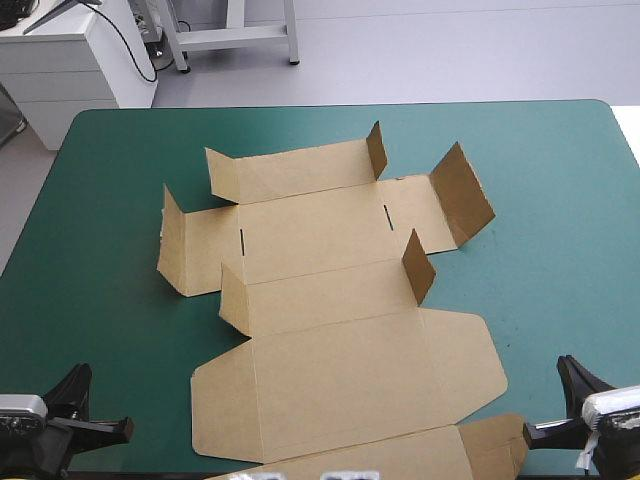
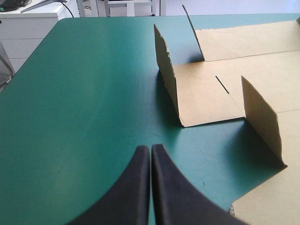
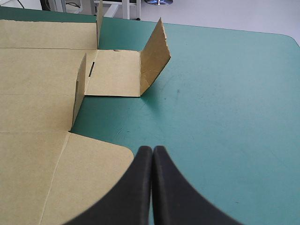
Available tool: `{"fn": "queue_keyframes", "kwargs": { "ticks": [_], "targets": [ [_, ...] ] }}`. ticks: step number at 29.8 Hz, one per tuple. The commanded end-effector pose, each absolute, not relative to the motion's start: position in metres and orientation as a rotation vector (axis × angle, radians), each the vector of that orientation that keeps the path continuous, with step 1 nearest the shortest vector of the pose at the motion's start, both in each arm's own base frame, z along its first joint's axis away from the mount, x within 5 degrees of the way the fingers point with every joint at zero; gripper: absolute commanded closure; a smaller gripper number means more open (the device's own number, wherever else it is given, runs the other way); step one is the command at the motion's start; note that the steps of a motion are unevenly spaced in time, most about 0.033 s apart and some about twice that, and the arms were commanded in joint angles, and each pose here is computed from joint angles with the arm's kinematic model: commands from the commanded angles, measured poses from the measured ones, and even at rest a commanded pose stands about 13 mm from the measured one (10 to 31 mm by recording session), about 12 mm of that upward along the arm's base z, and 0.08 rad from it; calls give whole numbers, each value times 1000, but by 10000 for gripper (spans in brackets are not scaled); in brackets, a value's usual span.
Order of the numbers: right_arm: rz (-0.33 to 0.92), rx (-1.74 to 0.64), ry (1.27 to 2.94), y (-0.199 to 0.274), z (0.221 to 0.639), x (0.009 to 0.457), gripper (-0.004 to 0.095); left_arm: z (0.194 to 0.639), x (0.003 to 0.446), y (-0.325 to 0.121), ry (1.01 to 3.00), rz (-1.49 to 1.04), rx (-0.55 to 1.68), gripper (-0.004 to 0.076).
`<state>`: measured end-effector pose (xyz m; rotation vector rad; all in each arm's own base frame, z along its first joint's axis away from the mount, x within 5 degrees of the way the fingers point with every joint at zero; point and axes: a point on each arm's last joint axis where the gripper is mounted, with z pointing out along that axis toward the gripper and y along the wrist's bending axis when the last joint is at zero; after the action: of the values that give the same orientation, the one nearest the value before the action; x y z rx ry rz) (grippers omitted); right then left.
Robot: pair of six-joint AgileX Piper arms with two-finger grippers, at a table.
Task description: Fold the box
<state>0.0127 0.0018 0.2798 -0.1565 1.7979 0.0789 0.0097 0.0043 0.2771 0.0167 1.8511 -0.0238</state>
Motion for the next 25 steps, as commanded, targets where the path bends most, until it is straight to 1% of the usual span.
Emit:
{"fn": "queue_keyframes", "kwargs": {
  "ticks": [1, 8, 13, 17, 21, 25],
  "targets": [
    [69, -143, 1673, 0, 294, 6, 929, 290, 8, 4, 1748, -47, 10, 731],
    [115, -135, 1670, 3, 299, 8, 929, 290, 8, 4, 1748, -47, 10, 731],
    [138, -179, 1685, 8, 321, 19, 929, 290, 8, 4, 1748, -47, 10, 731],
    [131, -240, 1752, 14, 346, 42, 929, 290, 8, 4, 1748, -51, 10, 731],
    [152, -274, 1836, 21, 372, 74, 929, 290, 8, 4, 1748, -51, 10, 731],
    [182, -321, 2013, 29, 391, 110, 929, 290, 8, 4, 1748, -51, 10, 731]
  ]
}}
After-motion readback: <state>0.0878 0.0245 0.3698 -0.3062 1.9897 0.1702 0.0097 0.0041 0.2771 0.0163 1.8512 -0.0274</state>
